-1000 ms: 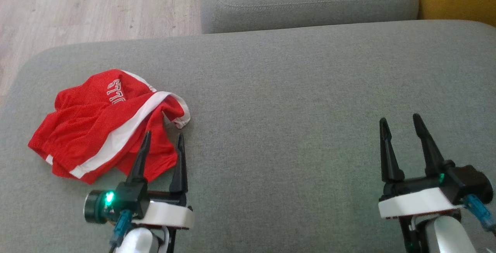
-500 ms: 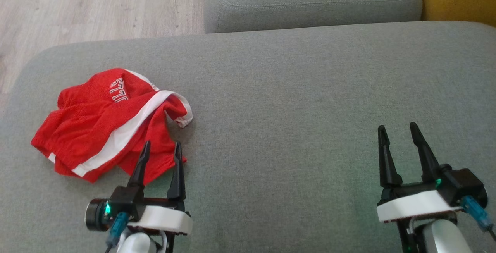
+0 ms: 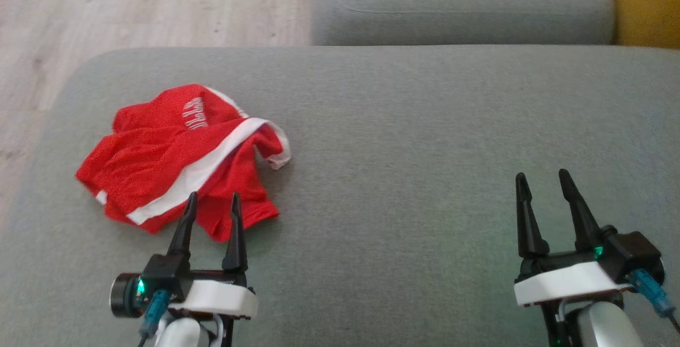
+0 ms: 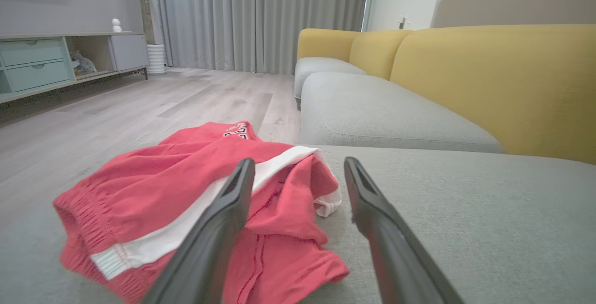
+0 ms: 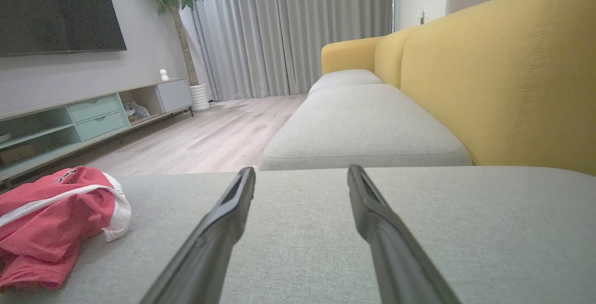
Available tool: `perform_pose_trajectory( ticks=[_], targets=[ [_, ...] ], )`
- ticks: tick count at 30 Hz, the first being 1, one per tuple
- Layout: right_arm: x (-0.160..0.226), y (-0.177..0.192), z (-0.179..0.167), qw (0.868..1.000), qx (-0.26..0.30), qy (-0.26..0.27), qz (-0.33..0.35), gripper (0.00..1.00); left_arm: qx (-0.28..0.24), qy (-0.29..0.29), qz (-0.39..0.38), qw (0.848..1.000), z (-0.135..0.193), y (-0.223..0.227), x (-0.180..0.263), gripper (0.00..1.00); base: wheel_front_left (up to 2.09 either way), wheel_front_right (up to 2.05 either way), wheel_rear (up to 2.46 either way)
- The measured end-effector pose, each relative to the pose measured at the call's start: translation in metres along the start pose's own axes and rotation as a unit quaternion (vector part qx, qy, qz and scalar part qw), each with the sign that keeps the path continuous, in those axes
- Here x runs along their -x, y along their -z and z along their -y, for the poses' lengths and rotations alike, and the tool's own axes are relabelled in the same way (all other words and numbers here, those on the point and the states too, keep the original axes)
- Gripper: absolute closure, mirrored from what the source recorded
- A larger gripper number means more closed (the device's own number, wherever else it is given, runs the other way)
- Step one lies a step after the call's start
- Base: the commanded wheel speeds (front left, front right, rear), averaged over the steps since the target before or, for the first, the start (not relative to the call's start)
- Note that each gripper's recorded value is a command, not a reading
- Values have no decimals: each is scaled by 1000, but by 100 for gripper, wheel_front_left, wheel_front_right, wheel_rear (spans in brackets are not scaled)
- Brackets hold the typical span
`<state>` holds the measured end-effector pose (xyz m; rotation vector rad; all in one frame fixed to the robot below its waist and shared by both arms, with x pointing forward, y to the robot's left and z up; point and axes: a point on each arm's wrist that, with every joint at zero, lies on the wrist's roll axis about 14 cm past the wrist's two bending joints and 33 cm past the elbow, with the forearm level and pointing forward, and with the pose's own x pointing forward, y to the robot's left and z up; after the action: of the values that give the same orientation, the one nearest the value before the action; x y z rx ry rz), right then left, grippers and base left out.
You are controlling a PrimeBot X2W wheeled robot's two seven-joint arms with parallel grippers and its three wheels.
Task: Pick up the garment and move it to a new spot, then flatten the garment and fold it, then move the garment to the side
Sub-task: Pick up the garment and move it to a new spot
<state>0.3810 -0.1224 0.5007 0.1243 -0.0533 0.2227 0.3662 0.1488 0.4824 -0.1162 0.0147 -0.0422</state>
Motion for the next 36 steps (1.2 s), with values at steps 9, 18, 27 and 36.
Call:
perform_pose_trajectory(
  ticks=[9,18,27,36],
  targets=[
    [-10,8,-54,997,-11,-81,-12,0,-6,-77,13,997,-47,-8,31,0,0,0,0],
    [-17,12,-121,983,-19,-181,-20,0,-7,-168,22,986,-99,-11,75,0,0,0,0],
    [-13,19,-165,968,-29,-247,-34,0,-7,-213,27,977,-123,-13,102,0,0,0,0],
    [-13,33,-167,966,-39,-251,-54,0,-16,-211,8,977,-128,-5,98,0,0,0,0]
  ],
)
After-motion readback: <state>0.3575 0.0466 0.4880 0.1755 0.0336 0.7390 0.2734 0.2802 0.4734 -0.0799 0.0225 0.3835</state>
